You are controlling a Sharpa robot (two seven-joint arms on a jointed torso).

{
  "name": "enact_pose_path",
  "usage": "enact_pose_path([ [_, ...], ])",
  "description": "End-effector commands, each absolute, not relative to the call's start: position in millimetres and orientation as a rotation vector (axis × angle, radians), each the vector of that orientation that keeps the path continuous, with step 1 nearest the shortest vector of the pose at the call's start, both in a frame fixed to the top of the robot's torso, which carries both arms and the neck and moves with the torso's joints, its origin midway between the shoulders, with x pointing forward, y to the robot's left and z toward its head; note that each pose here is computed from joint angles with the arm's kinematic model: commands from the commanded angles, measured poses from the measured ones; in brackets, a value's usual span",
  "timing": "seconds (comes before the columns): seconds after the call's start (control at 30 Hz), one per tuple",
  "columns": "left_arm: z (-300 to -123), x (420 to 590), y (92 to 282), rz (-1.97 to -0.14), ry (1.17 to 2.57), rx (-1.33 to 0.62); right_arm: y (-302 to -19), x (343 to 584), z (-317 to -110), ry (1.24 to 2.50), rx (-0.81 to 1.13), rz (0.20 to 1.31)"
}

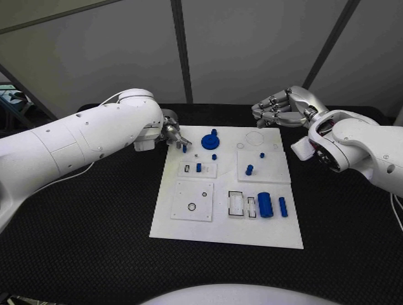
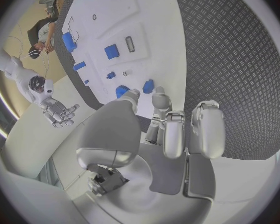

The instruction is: Assemble the parts on the task board

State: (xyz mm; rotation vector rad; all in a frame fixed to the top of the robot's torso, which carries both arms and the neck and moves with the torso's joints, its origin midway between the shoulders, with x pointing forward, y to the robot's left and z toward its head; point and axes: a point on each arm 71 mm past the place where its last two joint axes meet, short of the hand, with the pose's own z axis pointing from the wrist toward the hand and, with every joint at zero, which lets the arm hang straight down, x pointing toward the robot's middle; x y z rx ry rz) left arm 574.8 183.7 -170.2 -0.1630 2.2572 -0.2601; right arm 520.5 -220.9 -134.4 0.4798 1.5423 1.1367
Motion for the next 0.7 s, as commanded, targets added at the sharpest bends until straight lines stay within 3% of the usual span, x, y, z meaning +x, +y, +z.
enact_pose_path([
  [0.03,-170.7,574.4,182.3,-0.256,2.272,-0.152,-218.8,520.3,-133.2,1.543,0.471,1.146],
  [0.7,-171.7,573.9,178.9,-0.298,2.278,-0.182,-217.4,520.3,-133.2,1.546,0.469,1.149],
])
